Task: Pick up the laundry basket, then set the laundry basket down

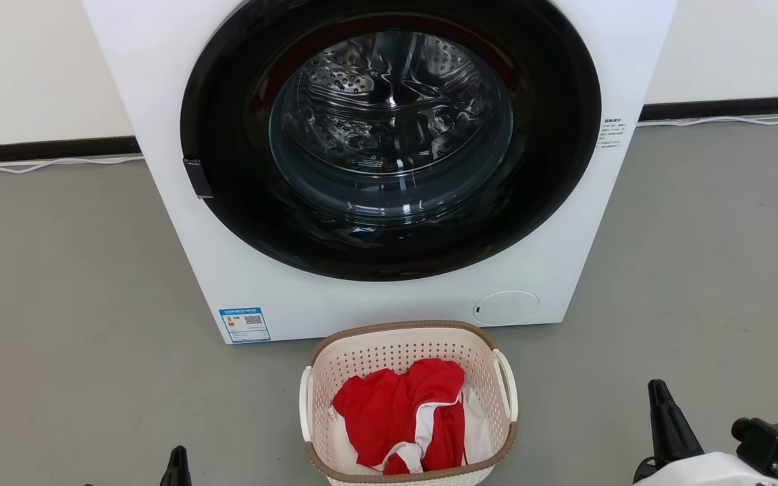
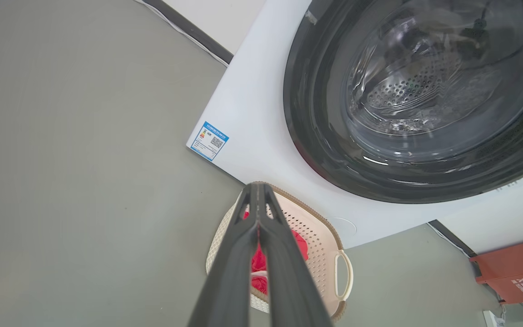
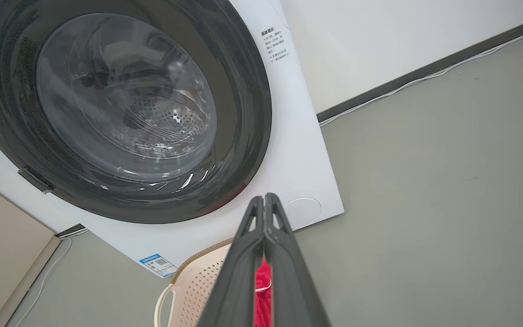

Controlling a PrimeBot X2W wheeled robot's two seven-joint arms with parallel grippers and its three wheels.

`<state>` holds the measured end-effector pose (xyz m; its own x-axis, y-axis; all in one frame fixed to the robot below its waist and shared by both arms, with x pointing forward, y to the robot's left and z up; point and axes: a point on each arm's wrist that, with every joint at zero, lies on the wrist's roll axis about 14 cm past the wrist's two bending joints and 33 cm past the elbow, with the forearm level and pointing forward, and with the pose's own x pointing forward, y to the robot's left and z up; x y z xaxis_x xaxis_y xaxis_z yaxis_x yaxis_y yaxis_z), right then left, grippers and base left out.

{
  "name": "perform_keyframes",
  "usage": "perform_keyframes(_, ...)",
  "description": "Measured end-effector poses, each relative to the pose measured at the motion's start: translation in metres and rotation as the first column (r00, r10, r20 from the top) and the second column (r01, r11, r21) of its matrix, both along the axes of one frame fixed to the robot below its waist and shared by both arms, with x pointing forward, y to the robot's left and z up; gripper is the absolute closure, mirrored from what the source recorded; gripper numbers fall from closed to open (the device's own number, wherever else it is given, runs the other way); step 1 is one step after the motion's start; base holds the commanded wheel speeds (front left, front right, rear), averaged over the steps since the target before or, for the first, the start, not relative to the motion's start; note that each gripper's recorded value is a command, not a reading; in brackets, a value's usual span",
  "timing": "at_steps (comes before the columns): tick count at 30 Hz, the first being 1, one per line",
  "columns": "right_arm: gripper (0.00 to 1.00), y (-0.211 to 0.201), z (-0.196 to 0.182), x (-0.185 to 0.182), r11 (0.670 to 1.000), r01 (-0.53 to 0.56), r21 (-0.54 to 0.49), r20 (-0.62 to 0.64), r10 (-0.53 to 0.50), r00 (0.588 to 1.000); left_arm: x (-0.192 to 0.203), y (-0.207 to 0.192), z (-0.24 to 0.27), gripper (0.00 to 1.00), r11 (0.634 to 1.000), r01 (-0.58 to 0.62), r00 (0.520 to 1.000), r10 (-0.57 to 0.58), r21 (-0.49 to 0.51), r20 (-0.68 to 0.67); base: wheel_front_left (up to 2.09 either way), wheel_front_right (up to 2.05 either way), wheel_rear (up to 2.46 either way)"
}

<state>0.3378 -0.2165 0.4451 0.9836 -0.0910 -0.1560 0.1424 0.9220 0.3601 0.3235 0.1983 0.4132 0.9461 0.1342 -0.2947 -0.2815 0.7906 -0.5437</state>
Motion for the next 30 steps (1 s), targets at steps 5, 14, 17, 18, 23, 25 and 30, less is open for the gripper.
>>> perform_keyframes(5,1.0,-0.001,0.0,0.001,0.998,0.016,0.061,0.0,-0.016,1.0,0.0,0.0,0.0,1.0,0.999,-0.01,1.0,0.01,-0.049,0.0,0.0,0.0,0.0)
perform_keyframes(14,1.0,-0.002,0.0,0.003,0.984,0.043,0.174,-0.001,-0.043,0.999,0.006,-0.001,0.004,1.0,0.99,-0.024,1.0,0.026,-0.141,0.012,0.0,0.0,0.0)
perform_keyframes(17,1.0,-0.003,-0.001,0.003,0.976,0.052,0.211,-0.004,-0.052,0.999,0.007,-0.001,0.004,1.0,0.985,-0.026,0.999,0.029,-0.17,0.015,0.0,0.0,0.0)
perform_keyframes(18,1.0,-0.003,-0.001,0.003,0.973,0.055,0.223,-0.004,-0.056,0.998,0.008,-0.001,0.005,1.0,0.983,-0.03,0.999,0.034,-0.183,0.017,0.0,0.0,0.0)
perform_keyframes(23,1.0,-0.004,-0.001,0.004,0.952,0.071,0.297,-0.006,-0.072,0.997,0.012,-0.002,0.009,1.0,0.969,-0.033,0.999,0.041,-0.244,0.029,0.0,0.0,0.0)
perform_keyframes(25,1.0,-0.004,-0.001,0.005,0.94,0.077,0.334,-0.007,-0.079,0.997,0.012,-0.001,0.008,1.0,0.962,-0.041,0.998,0.05,-0.271,0.027,0.0,0.0,0.0)
perform_keyframes(30,1.0,-0.003,0.003,0.009,0.92,0.078,0.383,0.002,-0.085,0.996,0.014,-0.002,0.01,1.0,0.948,-0.044,0.998,0.058,-0.314,0.034,0.0,0.0,0.0)
